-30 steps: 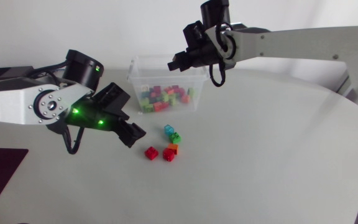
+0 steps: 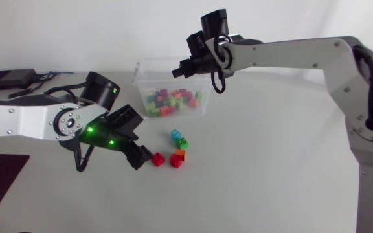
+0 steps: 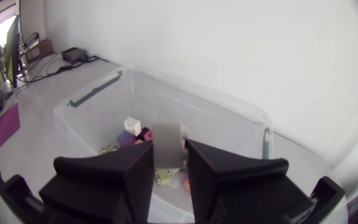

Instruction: Place the duplo bricks in the container

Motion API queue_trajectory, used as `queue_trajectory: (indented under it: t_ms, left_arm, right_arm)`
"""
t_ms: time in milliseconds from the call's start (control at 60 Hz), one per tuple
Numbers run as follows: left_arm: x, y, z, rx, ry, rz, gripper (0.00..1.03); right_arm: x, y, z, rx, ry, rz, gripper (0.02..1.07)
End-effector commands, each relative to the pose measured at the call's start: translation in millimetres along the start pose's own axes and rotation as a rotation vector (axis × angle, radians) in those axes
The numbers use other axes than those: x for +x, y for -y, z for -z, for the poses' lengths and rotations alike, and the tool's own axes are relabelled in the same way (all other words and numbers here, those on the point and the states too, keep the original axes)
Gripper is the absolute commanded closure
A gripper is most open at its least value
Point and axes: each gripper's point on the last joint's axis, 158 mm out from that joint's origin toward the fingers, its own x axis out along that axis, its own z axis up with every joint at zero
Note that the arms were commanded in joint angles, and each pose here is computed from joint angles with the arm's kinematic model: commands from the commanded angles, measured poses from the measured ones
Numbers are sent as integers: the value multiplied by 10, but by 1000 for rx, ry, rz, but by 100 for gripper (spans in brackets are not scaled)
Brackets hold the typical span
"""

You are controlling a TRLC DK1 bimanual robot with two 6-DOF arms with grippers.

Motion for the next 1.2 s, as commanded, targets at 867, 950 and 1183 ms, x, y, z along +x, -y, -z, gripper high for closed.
queue_trajectory:
  t_ms: [867,950,1183]
  left_arm:
    - [790,-2,219,-23,-194,29,19]
    - [848,-1,264,-22,-212,31,24]
    - [915,-20,291,-30,-224,35,48]
  right_arm:
    - [-1611,-351,572,-32,-76,-34,7]
    - [-1689,-442,796,-38,-120,-60,7]
    - [-1799,-793,1396,-111,-251,-151,7]
